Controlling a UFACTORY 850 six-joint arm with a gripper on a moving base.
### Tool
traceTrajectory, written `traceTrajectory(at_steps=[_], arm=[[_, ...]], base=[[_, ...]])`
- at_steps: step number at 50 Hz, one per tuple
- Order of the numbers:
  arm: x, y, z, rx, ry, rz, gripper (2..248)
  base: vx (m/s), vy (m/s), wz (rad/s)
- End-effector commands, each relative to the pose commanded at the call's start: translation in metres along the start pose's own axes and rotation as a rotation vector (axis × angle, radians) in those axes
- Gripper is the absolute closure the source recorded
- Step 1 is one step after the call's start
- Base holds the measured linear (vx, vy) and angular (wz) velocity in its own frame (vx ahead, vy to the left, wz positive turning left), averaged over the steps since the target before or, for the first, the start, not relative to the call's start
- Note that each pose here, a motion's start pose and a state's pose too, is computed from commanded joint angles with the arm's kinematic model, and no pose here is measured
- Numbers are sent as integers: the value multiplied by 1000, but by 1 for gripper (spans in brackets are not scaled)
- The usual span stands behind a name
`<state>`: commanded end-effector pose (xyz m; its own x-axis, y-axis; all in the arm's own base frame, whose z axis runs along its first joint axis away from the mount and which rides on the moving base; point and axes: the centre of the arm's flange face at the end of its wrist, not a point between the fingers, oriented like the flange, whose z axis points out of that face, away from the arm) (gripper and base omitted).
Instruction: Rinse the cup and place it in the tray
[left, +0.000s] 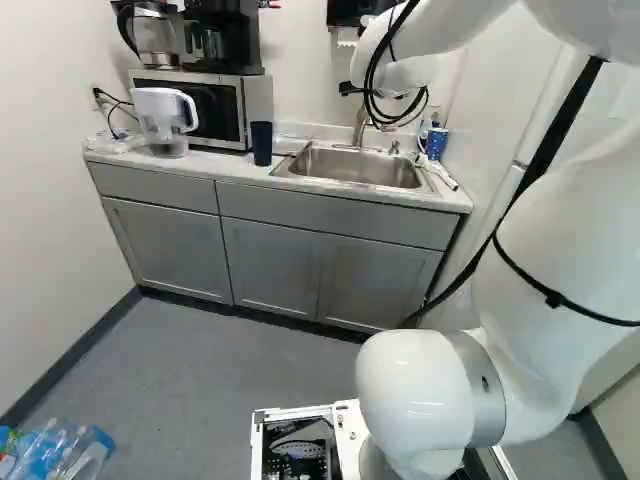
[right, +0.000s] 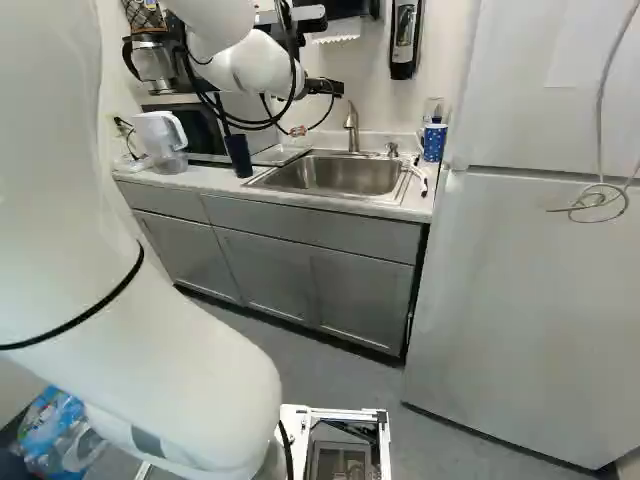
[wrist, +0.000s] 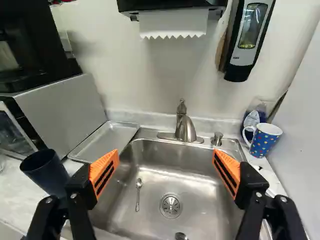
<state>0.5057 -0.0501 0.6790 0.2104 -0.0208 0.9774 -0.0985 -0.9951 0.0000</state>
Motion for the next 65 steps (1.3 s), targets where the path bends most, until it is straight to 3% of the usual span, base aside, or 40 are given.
traceTrajectory(at_steps=[65], arm=[[0, 0, 0, 0, 0, 0, 3]], base=[[94, -8, 0]])
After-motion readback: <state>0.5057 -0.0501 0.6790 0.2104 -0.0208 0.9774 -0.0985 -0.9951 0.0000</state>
